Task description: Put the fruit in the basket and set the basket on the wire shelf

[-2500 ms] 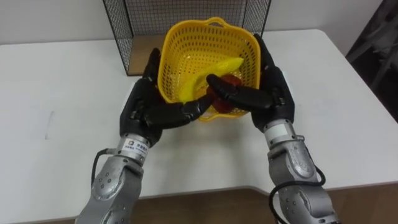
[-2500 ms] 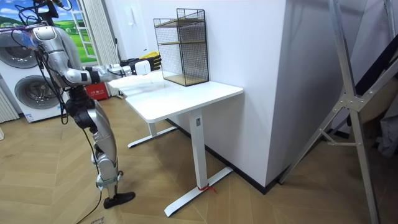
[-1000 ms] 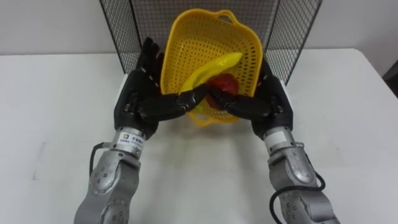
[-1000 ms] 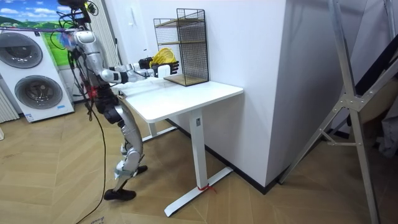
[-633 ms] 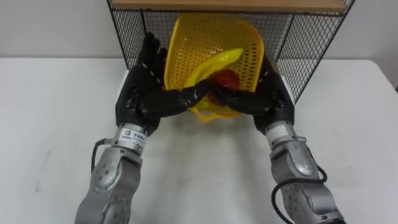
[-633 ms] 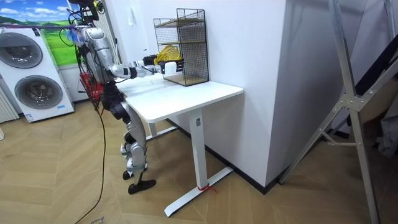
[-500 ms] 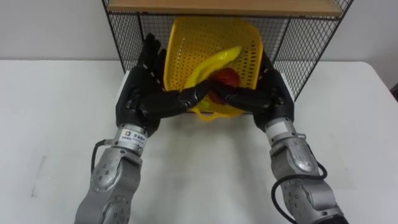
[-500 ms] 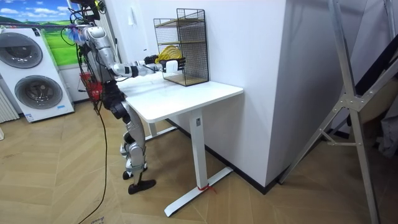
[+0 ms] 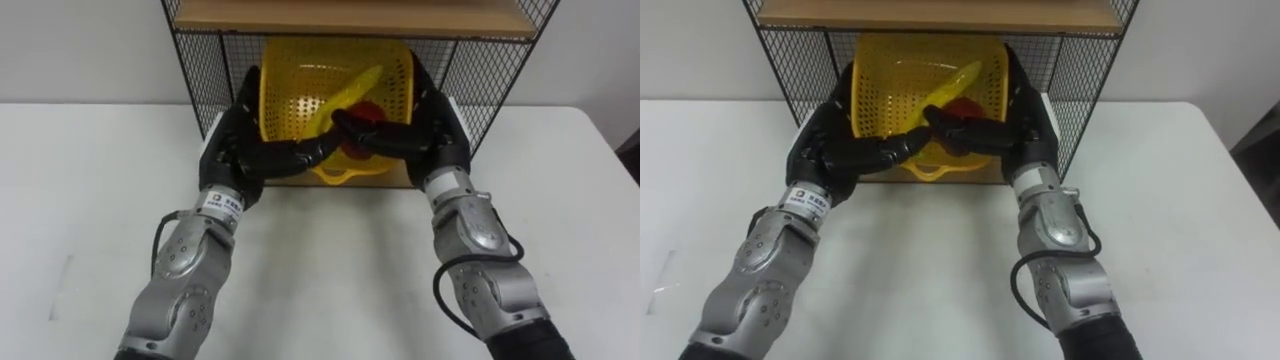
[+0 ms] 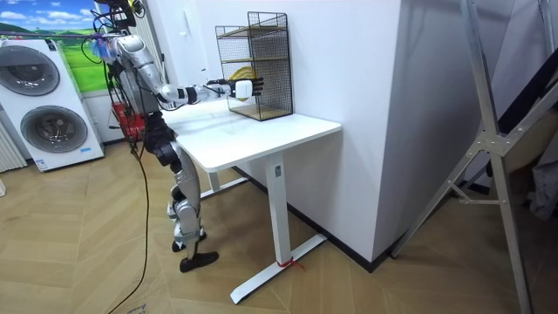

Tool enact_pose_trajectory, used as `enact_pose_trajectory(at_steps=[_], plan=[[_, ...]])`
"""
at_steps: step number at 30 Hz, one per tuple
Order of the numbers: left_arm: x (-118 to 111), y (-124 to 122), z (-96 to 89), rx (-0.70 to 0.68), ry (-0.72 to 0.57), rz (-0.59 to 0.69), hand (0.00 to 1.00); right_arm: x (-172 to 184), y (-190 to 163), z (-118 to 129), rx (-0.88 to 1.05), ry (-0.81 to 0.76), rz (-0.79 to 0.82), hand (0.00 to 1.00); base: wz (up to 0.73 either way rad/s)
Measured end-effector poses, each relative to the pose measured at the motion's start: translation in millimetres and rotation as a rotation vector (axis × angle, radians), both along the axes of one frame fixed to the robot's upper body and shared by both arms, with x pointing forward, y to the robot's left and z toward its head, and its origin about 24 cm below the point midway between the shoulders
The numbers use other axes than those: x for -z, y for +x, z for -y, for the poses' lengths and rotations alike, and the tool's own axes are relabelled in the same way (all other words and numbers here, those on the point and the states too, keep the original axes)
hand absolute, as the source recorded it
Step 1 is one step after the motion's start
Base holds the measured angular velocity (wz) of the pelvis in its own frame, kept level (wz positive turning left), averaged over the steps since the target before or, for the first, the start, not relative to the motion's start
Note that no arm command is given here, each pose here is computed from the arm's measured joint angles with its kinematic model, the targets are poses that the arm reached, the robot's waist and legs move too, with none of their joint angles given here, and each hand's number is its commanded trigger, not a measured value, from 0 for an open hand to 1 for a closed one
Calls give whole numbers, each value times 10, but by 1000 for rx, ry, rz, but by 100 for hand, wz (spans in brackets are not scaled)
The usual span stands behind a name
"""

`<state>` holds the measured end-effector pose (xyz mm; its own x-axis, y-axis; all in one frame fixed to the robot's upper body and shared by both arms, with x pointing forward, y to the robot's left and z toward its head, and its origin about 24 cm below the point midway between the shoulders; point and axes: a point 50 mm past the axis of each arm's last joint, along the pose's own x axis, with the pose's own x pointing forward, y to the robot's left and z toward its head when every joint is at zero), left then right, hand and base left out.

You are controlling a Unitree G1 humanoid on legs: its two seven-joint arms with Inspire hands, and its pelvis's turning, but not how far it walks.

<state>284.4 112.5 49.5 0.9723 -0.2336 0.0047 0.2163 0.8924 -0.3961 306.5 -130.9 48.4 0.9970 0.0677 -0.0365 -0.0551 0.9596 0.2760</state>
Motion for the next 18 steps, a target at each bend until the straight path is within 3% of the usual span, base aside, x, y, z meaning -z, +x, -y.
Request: enact_pose_trajectory(at_steps=[8,18], plan=[[40,293,56,14,71,-79,0,-50,154,-28,34,-16,-37,0,3],[247,301,64,-2,72,-223,0,123,248,-18,51,-49,-181,0,0]])
